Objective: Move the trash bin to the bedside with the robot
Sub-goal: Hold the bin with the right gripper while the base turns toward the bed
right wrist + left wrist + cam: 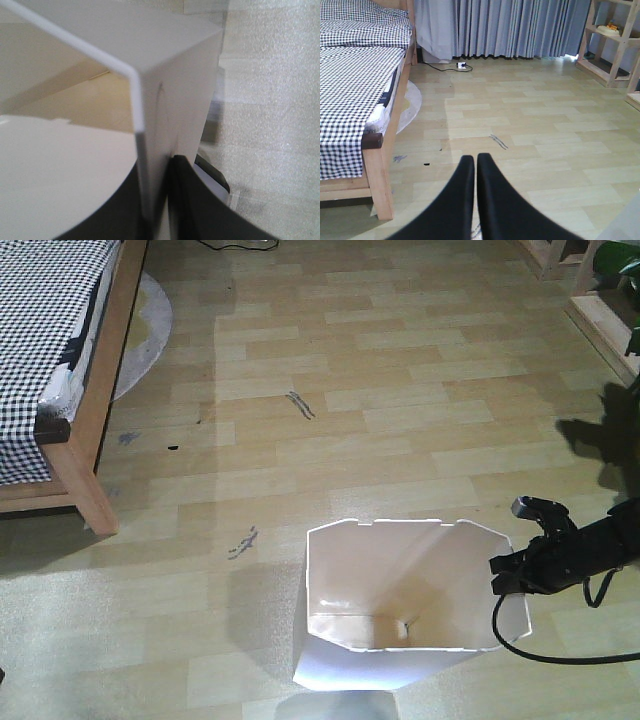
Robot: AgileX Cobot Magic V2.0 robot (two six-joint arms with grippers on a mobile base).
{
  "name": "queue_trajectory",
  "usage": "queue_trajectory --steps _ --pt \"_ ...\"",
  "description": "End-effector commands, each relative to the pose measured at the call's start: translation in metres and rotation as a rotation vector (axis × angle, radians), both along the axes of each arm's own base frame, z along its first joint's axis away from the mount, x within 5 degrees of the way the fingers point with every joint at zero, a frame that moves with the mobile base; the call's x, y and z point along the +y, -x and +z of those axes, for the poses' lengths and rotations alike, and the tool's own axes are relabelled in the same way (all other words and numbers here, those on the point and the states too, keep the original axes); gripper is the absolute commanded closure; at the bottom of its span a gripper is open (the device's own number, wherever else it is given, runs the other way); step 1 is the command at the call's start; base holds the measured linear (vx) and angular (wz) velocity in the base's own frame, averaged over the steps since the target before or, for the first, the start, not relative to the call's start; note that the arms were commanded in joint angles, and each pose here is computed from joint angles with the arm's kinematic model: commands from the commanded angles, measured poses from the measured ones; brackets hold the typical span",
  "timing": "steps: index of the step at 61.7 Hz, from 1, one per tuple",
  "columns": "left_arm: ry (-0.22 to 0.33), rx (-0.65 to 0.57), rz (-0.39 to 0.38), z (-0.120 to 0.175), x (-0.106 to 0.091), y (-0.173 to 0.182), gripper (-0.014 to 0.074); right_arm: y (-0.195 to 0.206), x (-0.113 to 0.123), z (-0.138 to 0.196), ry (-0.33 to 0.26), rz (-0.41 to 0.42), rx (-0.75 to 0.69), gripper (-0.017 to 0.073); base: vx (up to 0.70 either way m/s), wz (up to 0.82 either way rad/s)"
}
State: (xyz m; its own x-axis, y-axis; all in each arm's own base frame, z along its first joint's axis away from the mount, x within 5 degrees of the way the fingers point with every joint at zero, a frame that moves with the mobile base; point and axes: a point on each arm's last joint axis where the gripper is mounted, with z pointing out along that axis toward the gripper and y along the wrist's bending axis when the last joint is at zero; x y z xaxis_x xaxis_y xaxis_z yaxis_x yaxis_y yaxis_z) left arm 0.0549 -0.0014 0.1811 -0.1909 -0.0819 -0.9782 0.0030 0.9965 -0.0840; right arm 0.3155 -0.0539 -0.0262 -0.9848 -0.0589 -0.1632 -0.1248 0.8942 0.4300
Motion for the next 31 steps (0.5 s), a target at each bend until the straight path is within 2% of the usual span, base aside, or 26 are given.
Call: queue_trajectory --steps 1,31 --pt "0.011 -0.064 -0.003 0.0007 -0.0002 -0.0006 0.0599 -0.0095 0.0106 0.0327 -0.170 -0.005 -0.046 0.0564 0.20 0.00" --pt "0.011 -0.064 -0.003 0.0007 -0.0002 -0.0006 0.0599 -0.0095 0.0106 0.0327 -0.169 -0.003 -0.047 0.0564 0.19 0.03"
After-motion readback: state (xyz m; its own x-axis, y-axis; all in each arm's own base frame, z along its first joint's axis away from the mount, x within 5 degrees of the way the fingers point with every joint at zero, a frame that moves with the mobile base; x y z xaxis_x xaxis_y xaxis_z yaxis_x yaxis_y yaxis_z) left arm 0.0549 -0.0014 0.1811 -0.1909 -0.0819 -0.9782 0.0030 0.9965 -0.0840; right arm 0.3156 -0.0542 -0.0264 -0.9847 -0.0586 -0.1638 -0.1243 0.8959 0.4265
